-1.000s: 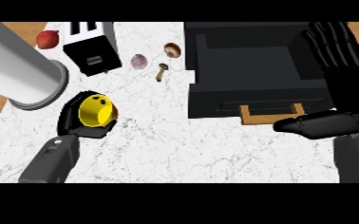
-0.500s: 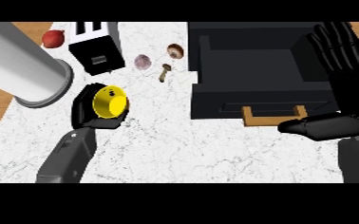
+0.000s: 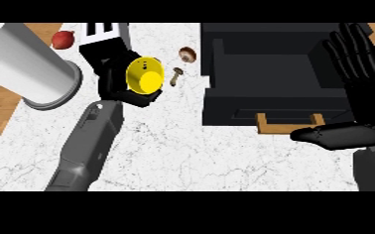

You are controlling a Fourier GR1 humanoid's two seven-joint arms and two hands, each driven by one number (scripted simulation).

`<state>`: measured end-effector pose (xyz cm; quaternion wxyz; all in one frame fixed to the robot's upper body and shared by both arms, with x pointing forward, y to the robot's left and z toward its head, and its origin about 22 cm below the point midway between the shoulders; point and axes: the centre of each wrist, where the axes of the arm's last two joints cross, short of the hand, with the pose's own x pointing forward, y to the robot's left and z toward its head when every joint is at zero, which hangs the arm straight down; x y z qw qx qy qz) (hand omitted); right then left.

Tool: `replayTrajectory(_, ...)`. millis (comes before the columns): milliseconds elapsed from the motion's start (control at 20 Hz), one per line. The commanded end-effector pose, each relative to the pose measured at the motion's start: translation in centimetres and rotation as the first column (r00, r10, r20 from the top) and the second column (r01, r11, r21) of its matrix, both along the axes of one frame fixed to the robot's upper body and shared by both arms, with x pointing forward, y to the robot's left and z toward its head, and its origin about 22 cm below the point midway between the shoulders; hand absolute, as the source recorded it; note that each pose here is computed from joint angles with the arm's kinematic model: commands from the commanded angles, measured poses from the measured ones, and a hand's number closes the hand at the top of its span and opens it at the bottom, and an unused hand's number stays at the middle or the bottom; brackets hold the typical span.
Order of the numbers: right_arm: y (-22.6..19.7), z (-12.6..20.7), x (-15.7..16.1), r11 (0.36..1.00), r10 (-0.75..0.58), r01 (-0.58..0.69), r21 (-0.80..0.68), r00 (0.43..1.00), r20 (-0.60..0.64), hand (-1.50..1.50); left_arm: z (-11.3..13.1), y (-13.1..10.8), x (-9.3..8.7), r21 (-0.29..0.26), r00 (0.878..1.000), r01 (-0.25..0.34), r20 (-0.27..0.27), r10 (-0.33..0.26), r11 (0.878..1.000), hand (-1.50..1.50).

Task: Pick up the cup, place it into the drawer and close the drawer

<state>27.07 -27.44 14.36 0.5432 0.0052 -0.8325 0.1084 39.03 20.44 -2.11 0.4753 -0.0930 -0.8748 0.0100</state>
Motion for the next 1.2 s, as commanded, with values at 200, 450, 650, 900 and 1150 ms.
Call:
replayTrajectory(200, -0.6, -0.2, 0.3, 1.0, -0.014, 0.015, 0.005, 1.0, -0.007, -1.5, 9.7, -7.7, 2.6, 0.061, 0.994, 0.107, 0.029, -0.109, 0.992, 1.5)
replayTrajectory(450, -0.7, 0.0, -0.5, 1.0, -0.027, 0.027, -0.007, 1.0, 0.013, -1.5, 18.2, -10.7, 4.3, 0.107, 0.997, 0.06, 0.032, -0.064, 0.992, 1.5)
replayTrajectory(650, 0.1, 0.1, 0.2, 1.0, -0.017, 0.018, -0.004, 0.999, 0.033, -1.5, 20.2, -14.3, 4.7, 0.139, 0.999, 0.051, -0.013, -0.05, 0.989, 1.5)
replayTrajectory(900, -0.6, 0.2, 1.8, 1.0, 0.022, -0.021, -0.01, 0.999, 0.035, -1.5, 19.9, -16.7, 4.9, 0.225, 0.988, 0.052, -0.151, -0.018, 0.973, 1.5)
replayTrajectory(1150, 0.6, -0.6, 0.6, 0.998, 0.059, -0.059, -0.008, 0.998, 0.029, -1.5, 18.8, -17.2, 5.7, 0.316, 0.975, 0.002, -0.212, 0.069, 0.949, 1.5)
